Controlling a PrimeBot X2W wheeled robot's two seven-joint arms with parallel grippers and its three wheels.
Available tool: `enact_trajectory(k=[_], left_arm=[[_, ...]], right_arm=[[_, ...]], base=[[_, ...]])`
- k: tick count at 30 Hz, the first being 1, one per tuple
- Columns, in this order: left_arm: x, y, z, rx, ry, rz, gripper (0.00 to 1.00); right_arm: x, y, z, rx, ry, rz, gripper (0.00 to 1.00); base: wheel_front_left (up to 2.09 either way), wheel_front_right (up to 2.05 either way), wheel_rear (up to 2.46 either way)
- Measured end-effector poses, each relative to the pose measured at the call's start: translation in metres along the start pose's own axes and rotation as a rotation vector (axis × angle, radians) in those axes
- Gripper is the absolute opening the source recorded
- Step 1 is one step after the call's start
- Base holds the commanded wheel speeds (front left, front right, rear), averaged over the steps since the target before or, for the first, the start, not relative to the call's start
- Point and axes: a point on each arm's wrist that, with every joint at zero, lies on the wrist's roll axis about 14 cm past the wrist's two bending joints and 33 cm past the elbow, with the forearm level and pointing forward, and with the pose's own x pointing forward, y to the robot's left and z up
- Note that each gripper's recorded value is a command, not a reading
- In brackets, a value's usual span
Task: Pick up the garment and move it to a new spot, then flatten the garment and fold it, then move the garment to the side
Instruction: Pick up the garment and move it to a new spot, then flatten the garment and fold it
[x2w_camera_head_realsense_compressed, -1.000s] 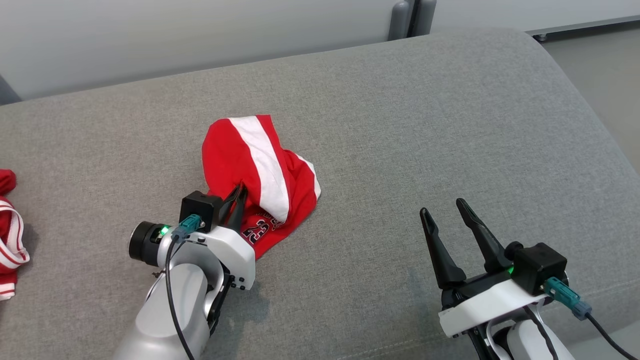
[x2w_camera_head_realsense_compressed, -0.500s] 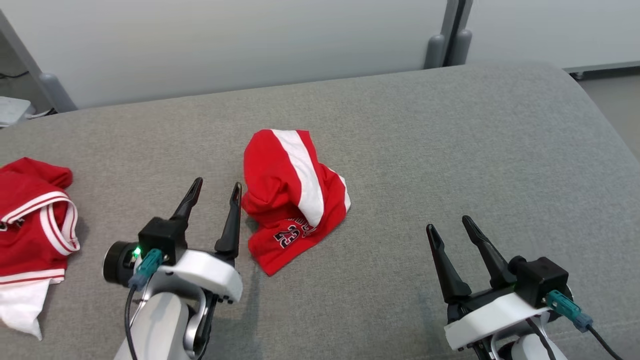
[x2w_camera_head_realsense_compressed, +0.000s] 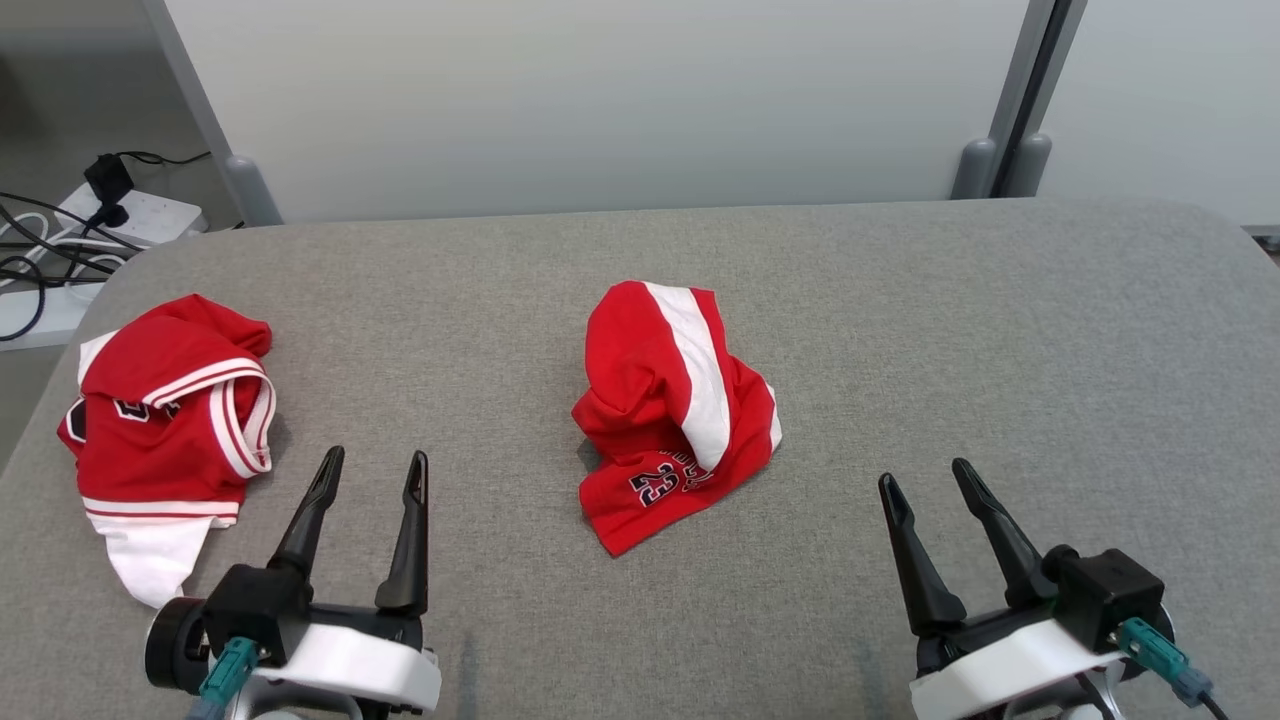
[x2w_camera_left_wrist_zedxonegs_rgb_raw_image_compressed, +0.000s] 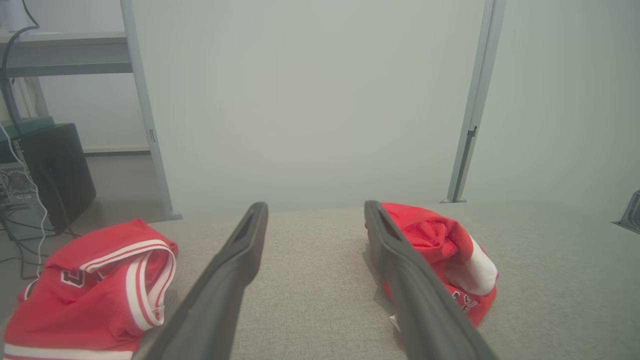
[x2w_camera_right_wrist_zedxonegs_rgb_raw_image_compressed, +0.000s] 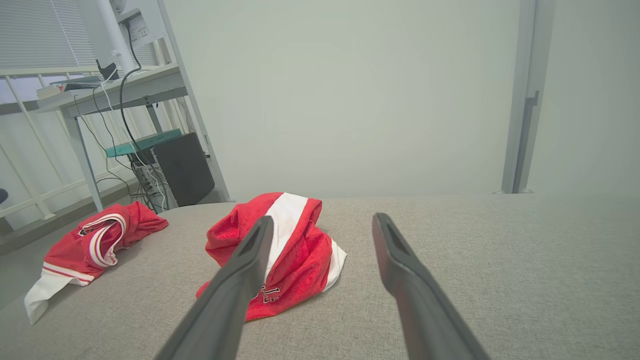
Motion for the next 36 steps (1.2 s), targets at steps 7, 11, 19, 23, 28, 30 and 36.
enact_trajectory(k=[7,11,19,23,28,30,36], left_arm=[[-0.025,0.012,-0.001,0.021,0.006,0.022,1.00],[-0.033,0.014,-0.003,0.029,0.015,0.023,1.00],[-0.042,0.010,-0.013,0.008,0.045,0.022,1.00],[-0.042,0.010,-0.015,0.016,0.052,0.019,1.00],[-0.042,0.012,-0.016,0.018,0.055,0.023,1.00],[-0.041,0.013,-0.015,0.020,0.051,0.026,1.00],[-0.042,0.014,-0.016,0.019,0.055,0.030,1.00]], right_arm=[[-0.009,-0.001,0.002,0.006,-0.011,-0.014,1.00],[-0.014,-0.003,0.000,0.012,-0.006,-0.028,1.00],[-0.020,0.001,-0.006,0.045,0.011,-0.026,1.00],[-0.020,0.002,-0.008,0.062,0.016,-0.025,1.00],[-0.019,0.004,-0.012,0.073,0.027,-0.019,1.00],[-0.019,0.006,-0.013,0.082,0.030,-0.015,1.00],[-0.014,0.013,-0.015,0.086,0.037,0.007,1.00]], base=[[0.00,0.00,0.00],[0.00,0.00,0.00],[0.00,0.00,0.00],[0.00,0.00,0.00],[0.00,0.00,0.00],[0.00,0.00,0.00],[0.00,0.00,0.00]])
